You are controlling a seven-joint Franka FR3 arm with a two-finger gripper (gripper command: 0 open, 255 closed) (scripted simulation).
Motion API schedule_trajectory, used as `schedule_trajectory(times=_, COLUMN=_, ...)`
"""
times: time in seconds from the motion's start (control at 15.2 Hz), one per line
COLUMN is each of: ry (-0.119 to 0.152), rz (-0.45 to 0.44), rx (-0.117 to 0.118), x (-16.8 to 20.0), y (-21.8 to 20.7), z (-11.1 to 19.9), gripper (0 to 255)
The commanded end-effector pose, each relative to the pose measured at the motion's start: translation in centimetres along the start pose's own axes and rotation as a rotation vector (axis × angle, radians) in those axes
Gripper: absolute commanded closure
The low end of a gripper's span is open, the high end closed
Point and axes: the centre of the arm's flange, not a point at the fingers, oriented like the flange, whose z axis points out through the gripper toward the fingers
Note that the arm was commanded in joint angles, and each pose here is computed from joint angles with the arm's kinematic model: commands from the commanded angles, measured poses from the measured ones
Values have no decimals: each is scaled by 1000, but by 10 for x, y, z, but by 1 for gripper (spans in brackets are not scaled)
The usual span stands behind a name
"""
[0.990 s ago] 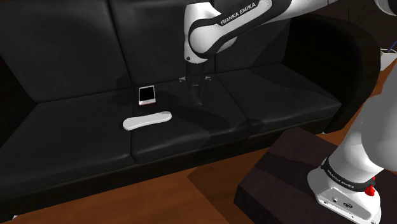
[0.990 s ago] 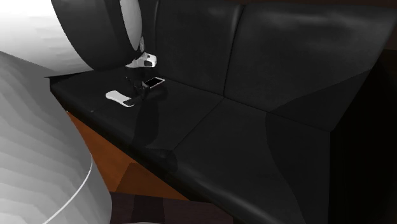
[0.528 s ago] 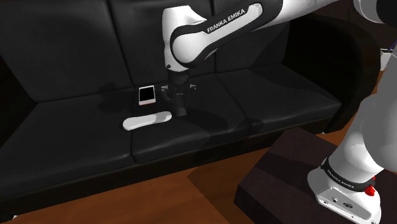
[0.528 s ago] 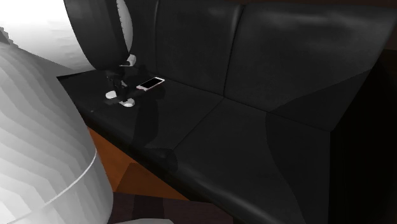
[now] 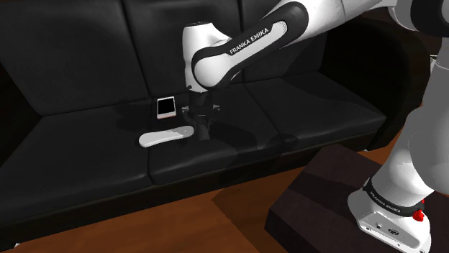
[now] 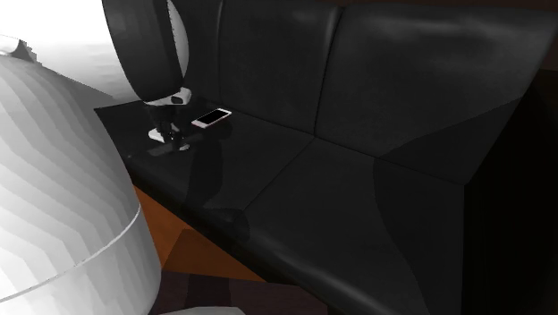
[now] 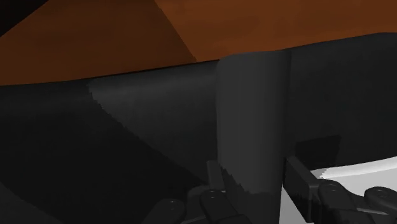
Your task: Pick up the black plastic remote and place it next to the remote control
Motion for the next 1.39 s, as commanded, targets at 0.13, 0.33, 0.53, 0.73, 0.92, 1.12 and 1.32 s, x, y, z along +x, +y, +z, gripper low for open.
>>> schedule_trajectory(times=0.13, ry=0, rz=0, rx=1, x=0, y=2, z=21, gripper=255)
schedule_trajectory(times=0.33, ry=0, rz=0, rx=1, x=0, y=3, z=37, gripper=255)
schedule_trajectory(times=0.53, ry=0, rz=0, rx=1, x=0, y=4, z=44, gripper=255)
schedule_trajectory(times=0.73, ry=0, rz=0, rx=1, x=0, y=4, z=44, gripper=255)
schedule_trajectory(times=0.92, ry=0, rz=0, rx=1, x=0, y=4, z=44, gripper=255)
schedule_trajectory(times=1.12, ry=0, rz=0, rx=1, x=0, y=4, z=44, gripper=0)
schedule_trajectory(times=1.32, ry=0, rz=0, rx=1, x=0, y=4, z=44, gripper=0)
